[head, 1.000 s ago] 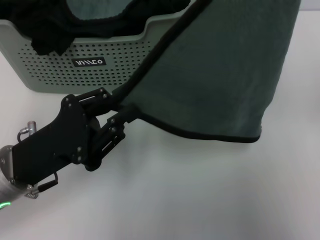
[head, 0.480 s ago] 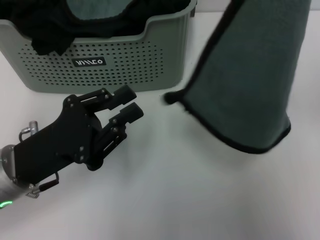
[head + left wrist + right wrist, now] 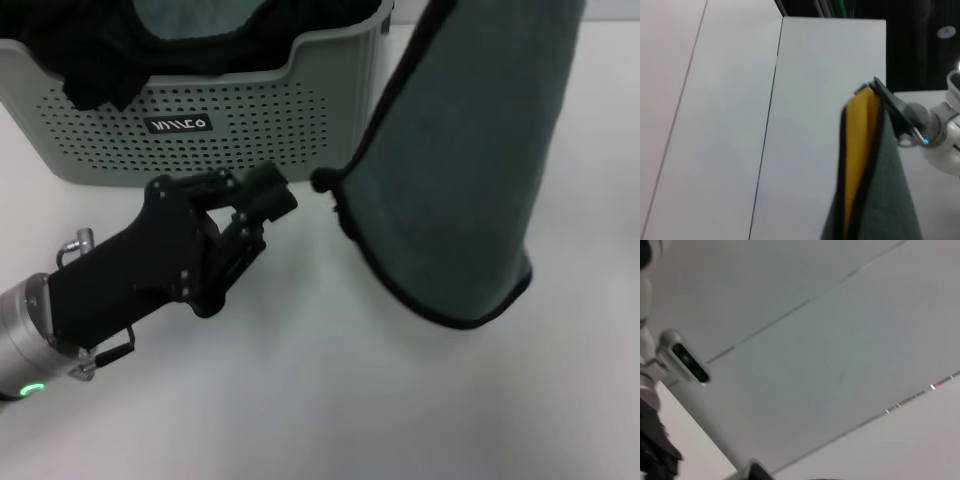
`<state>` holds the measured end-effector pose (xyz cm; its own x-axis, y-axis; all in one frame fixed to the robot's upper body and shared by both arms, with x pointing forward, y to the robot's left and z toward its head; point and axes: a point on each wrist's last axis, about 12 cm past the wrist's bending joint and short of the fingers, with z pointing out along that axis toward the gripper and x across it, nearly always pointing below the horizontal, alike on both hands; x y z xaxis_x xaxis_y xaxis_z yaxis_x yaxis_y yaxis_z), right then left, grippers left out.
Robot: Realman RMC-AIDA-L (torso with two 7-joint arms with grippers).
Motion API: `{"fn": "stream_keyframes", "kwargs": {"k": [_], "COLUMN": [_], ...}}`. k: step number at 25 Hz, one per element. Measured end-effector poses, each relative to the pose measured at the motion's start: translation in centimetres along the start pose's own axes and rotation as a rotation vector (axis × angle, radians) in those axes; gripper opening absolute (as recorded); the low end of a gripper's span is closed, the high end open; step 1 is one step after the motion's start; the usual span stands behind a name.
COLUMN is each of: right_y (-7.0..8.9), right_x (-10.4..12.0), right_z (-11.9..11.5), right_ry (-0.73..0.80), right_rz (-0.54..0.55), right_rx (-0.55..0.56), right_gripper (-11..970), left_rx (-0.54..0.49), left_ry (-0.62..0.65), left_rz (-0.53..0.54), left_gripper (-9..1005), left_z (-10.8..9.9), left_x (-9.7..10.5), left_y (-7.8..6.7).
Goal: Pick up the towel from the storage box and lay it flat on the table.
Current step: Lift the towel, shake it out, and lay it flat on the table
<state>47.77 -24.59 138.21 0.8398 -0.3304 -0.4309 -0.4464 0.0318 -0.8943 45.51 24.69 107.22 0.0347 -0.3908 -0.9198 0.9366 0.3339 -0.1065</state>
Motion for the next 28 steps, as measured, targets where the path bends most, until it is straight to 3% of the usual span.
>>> {"fn": "stream_keyframes", "kwargs": {"k": [11, 17, 23, 28], "right_y": [1.8, 2.1, 2.2, 1.8], "right_x": [-0.2, 0.1, 0.3, 0.4], "right_z": [1.9, 2.5, 3.2, 3.6], "right_ry": [-0.073, -0.072, -0.062, -0.077], "right_rz": [0.015, 0.021, 0.021, 0.020], "right_rx": [-0.144, -0.168, -0.172, -0.157], "right_gripper": [30, 31, 32, 33], "left_rx": [0.151, 0.210, 0.300, 0.314], "left_ry": [-0.104, -0.104, -0.069, -0.056], "left_rz": [-0.066, -0.092, -0.124, -0.124], "left_gripper": [141, 280, 310, 309], "left_z": [2.0, 3.3, 4.9, 5.1], "left_x": [-2.6, -2.9, -2.6, -2.4], "left_y": [1.0, 1.2, 1.1, 1.0]}}
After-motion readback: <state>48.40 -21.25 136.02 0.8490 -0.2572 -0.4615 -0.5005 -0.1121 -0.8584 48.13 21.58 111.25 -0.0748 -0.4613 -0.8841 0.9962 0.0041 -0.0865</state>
